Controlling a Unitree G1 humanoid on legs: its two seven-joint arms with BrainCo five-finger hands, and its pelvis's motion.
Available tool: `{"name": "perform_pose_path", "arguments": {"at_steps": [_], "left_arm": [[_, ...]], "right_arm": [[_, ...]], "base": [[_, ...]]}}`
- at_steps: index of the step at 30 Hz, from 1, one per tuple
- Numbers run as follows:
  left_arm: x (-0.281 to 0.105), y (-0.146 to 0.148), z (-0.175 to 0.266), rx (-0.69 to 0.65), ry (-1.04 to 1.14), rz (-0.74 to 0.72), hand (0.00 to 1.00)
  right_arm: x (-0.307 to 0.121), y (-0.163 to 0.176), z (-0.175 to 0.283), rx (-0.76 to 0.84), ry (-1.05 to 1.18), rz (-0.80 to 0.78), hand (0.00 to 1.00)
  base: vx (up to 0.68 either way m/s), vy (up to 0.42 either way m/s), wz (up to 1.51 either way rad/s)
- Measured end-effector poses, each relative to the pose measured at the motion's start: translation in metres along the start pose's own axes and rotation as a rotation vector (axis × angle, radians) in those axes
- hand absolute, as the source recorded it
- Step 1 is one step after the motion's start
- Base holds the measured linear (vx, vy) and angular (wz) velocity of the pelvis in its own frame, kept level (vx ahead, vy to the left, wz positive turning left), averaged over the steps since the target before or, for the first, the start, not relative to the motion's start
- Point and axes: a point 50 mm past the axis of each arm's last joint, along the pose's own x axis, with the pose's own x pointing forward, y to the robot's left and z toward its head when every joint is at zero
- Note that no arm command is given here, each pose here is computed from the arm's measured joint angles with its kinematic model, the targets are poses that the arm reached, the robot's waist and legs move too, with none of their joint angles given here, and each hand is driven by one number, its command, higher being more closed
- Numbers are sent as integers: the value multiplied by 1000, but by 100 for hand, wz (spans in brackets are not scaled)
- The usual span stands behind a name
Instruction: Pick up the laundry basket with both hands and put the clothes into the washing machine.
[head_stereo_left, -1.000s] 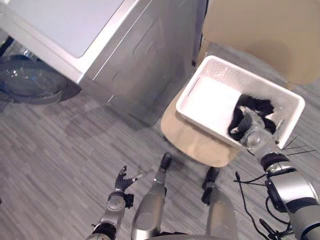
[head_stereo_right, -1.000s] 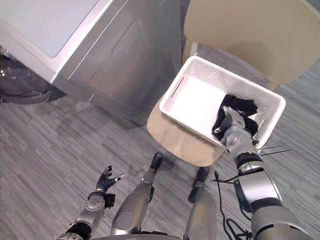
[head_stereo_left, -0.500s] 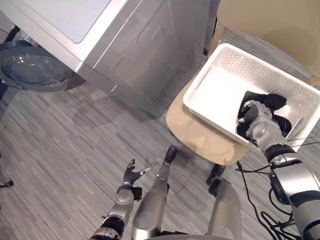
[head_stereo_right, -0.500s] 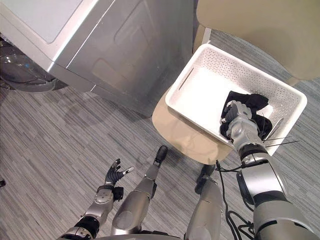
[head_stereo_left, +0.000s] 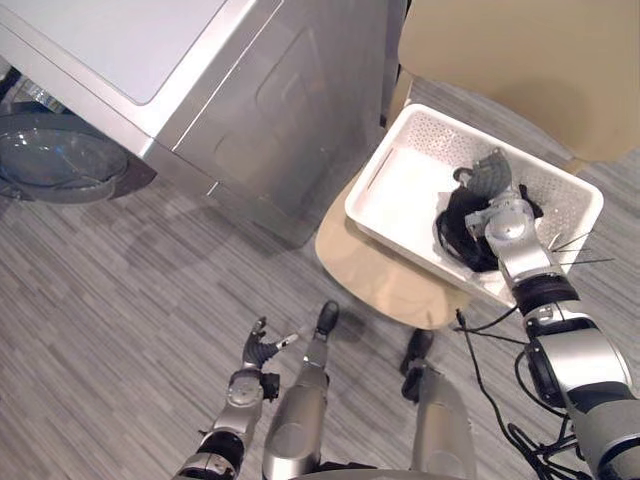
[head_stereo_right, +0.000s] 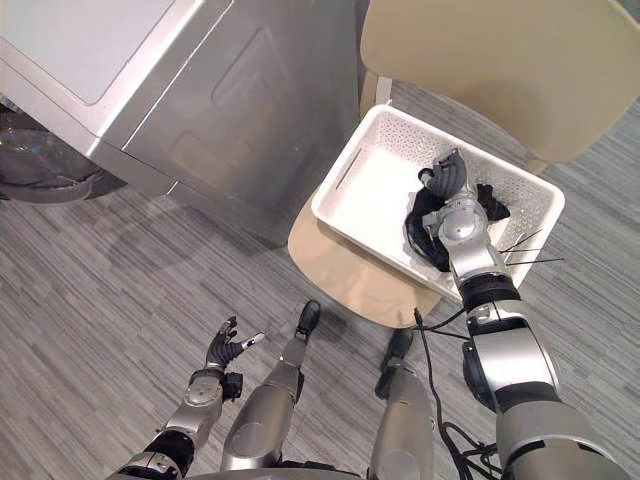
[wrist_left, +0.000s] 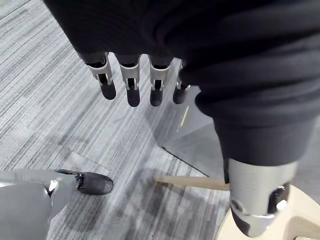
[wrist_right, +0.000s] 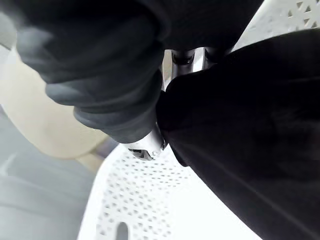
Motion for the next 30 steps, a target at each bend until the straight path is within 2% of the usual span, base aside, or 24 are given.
{"name": "perform_pose_path", "arguments": {"at_steps": [4,7,10,15,18,19,20,21,24,30], "left_arm": [[-3,3,-8,3,28,7,0],[-7,4,-16,5,56,8,0],[-9,4,-21,8,77,8,0],[-17,5,-34,0,123,14,0],[-24,4,-46,-12,164,5,0],[-26,3,-49,-17,176,7,0],[-27,3,-51,-19,184,7,0],[-29,3,-53,-19,192,8,0],[-30,4,-56,-18,201,8,0],[-32,6,-58,0,209,9,0]], "right_arm": [[-9,6,-6,33,-7,10,100],[-23,12,-28,44,56,23,100],[-38,13,-43,130,97,7,100],[-68,22,-71,411,208,-33,100],[-89,36,-77,789,238,-76,100],[-94,41,-78,871,246,-84,100],[-98,43,-79,934,248,-91,0],[-100,45,-78,982,251,-99,0],[-101,47,-78,979,249,-103,0],[-100,51,-75,765,242,-46,0]], "base": [[-5,-9,-4],[4,-6,2],[-3,-8,0],[2,-2,-2],[45,1,-16],[51,10,-19],[56,23,-18],[39,17,-19],[46,38,-24],[37,18,-14]]}}
